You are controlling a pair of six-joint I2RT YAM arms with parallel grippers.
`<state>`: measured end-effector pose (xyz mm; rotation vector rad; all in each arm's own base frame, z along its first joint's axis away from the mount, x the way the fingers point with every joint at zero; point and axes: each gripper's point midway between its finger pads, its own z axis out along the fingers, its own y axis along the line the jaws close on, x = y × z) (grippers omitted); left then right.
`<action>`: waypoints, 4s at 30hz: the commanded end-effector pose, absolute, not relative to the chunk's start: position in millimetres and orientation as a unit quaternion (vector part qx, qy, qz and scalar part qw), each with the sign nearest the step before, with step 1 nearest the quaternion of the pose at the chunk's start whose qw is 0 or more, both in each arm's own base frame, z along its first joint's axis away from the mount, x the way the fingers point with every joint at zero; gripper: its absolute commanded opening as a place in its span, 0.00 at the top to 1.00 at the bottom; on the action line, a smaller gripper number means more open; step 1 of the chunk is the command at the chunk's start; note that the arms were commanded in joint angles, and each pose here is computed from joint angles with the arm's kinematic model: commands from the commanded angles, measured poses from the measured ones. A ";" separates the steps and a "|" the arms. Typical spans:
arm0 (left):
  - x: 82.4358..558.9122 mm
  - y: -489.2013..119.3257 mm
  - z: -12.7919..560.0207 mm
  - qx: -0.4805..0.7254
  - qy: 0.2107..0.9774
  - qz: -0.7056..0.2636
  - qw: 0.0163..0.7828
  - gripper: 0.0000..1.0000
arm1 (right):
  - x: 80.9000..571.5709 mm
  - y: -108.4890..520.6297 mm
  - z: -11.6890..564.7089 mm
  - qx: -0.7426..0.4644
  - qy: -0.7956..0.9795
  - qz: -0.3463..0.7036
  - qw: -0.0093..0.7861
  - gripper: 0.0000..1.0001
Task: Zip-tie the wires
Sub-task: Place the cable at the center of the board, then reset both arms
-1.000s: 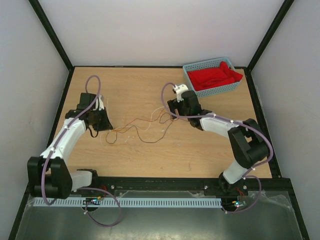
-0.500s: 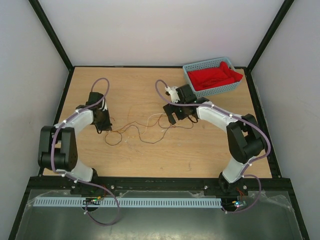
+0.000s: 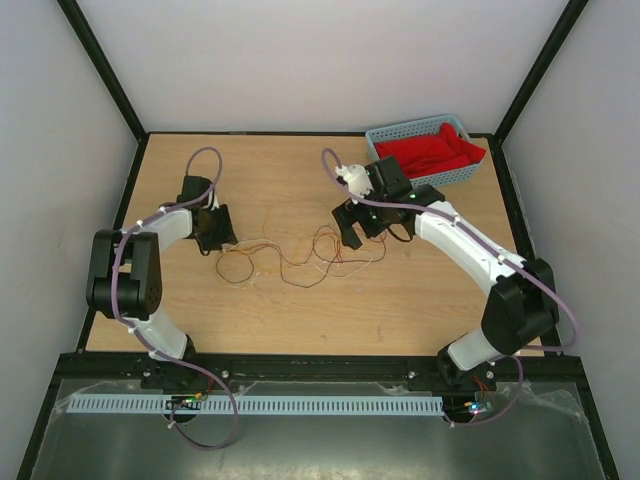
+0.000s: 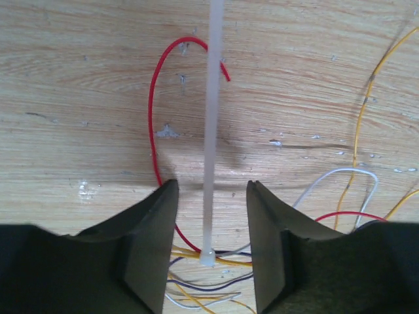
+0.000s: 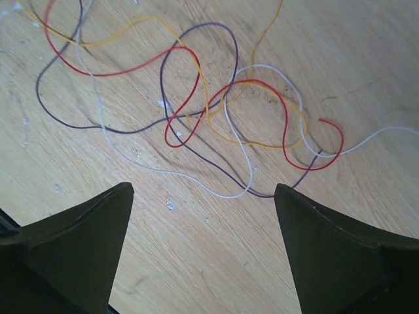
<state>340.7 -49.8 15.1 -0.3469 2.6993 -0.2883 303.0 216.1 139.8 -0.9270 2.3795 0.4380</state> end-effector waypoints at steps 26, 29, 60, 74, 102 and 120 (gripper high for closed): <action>299.5 16.9 170.3 -0.154 0.810 -0.046 0.563 0.01 | 361.8 57.0 129.0 0.000 0.816 0.021 0.578 0.01; 286.8 45.3 142.1 -0.202 0.807 0.025 0.554 0.01 | 353.6 43.4 110.4 0.019 0.807 -0.004 0.591 0.01; 276.3 26.6 75.3 -0.110 0.818 0.002 0.565 0.01 | 357.1 25.4 87.8 0.013 0.738 -0.047 0.673 0.01; 264.2 9.0 84.2 -0.053 0.808 -0.014 0.587 0.01 | 357.3 25.8 86.0 0.011 0.743 -0.048 0.668 0.01; 239.7 8.4 97.5 -0.051 0.773 -0.002 0.633 0.01 | 357.1 25.8 85.8 0.011 0.743 -0.048 0.667 0.01; 239.7 10.3 96.5 -0.057 0.775 0.001 0.629 0.01 | 357.2 25.8 85.7 0.011 0.743 -0.047 0.667 0.01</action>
